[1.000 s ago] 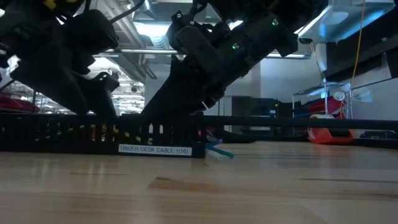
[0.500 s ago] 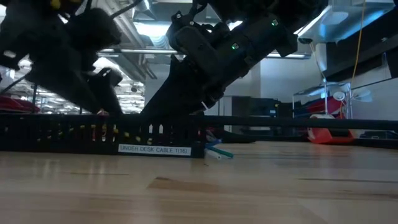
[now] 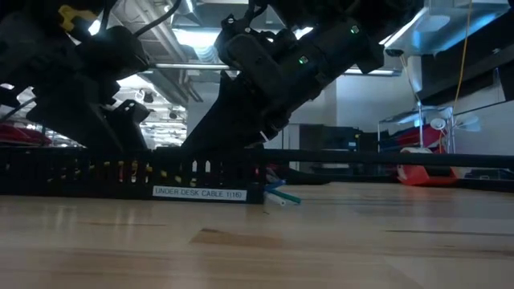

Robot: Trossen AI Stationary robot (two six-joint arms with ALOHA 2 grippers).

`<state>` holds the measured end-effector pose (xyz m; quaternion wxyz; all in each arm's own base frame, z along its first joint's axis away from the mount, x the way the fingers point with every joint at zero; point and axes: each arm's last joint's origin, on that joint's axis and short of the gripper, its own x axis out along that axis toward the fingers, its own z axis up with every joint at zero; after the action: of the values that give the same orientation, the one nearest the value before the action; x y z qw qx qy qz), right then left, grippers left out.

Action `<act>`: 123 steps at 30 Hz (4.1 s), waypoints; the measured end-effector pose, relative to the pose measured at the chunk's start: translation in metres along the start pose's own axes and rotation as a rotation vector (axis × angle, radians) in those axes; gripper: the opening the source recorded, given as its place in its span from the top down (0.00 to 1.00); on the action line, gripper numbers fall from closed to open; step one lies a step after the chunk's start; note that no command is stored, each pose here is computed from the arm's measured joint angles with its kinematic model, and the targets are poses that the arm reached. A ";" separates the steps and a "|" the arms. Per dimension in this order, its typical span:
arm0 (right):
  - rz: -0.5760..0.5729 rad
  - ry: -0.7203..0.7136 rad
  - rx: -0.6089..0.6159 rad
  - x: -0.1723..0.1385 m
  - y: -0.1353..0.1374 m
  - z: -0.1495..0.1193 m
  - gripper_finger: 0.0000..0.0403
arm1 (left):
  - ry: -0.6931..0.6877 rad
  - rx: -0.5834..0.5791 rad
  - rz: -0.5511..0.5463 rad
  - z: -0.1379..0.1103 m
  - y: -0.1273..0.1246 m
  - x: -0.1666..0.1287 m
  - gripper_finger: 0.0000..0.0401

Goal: Ziptie cables
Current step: Close the black cable duct

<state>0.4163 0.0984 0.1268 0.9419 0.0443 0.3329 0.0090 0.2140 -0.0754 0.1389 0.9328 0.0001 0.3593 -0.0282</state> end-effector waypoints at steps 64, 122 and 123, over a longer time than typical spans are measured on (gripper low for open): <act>0.013 -0.033 -0.039 0.000 -0.001 0.004 0.46 | -0.126 0.032 -0.010 0.009 -0.006 0.041 0.41; 0.008 -0.054 -0.042 0.000 -0.002 0.007 0.46 | 0.023 -0.187 -0.005 0.030 -0.002 0.012 0.41; 0.007 -0.055 -0.042 0.000 -0.002 0.007 0.46 | 0.024 -0.194 -0.004 0.030 -0.002 0.012 0.40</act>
<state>0.4203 0.0962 0.1322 0.9513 0.0259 0.3067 0.0182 0.2427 -0.0783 0.1528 0.9240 -0.0906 0.3716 0.0049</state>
